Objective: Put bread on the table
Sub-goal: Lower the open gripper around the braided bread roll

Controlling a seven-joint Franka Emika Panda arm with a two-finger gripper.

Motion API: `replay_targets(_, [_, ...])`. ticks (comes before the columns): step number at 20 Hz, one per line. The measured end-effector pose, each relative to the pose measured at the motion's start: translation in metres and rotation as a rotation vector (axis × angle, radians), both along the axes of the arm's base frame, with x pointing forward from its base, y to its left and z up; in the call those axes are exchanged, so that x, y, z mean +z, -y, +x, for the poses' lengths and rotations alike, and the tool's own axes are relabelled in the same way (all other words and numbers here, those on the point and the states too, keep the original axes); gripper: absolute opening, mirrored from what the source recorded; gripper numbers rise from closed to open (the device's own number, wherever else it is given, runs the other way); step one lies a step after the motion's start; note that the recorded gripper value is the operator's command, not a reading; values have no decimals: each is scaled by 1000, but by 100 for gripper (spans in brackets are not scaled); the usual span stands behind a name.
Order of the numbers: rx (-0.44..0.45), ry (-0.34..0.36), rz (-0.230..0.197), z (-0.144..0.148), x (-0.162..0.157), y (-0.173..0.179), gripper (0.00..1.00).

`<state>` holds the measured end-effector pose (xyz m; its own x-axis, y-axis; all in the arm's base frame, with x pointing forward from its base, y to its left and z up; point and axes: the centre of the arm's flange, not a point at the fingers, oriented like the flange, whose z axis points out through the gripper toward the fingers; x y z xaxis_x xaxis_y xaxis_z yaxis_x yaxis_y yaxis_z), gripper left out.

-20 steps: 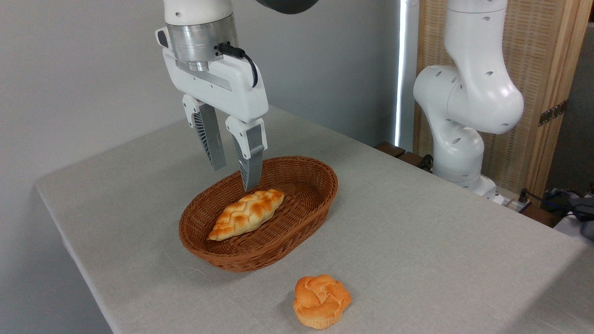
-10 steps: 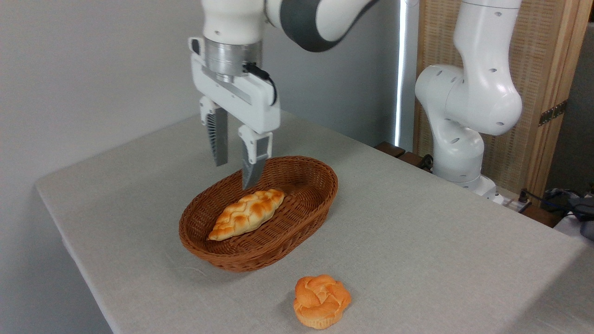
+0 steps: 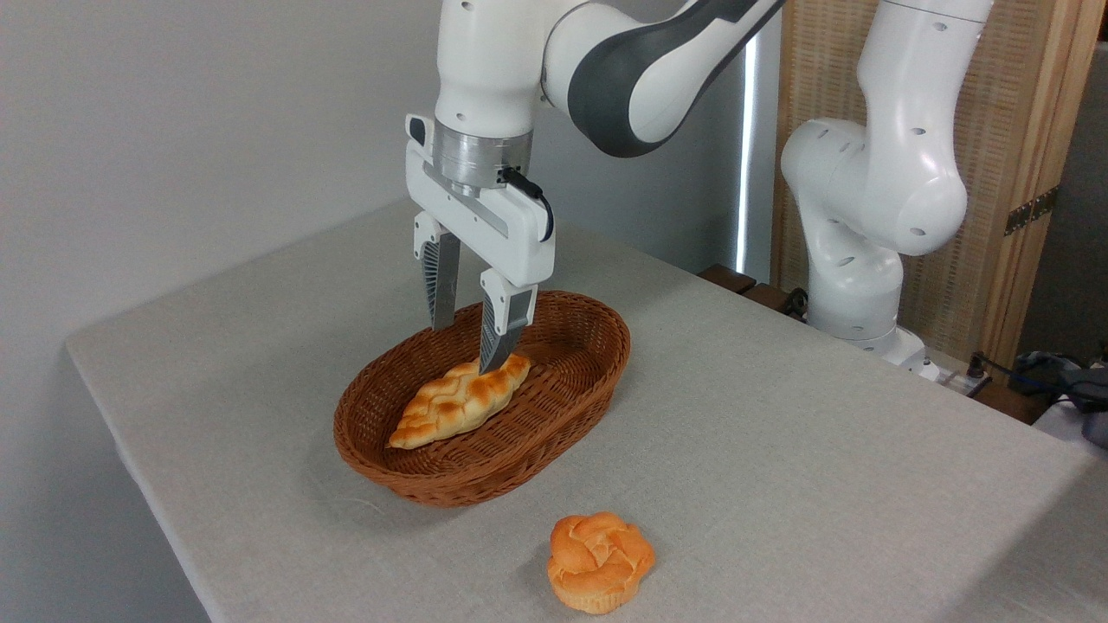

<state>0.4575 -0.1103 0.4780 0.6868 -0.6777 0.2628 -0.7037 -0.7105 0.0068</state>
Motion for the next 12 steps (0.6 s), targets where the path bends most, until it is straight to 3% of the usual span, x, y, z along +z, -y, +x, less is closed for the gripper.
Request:
replay_targets(6, [-21, -46, 20, 6, -27, 2, 100])
replay_targets(12, [-20, -27, 30, 19, -49, 5, 100])
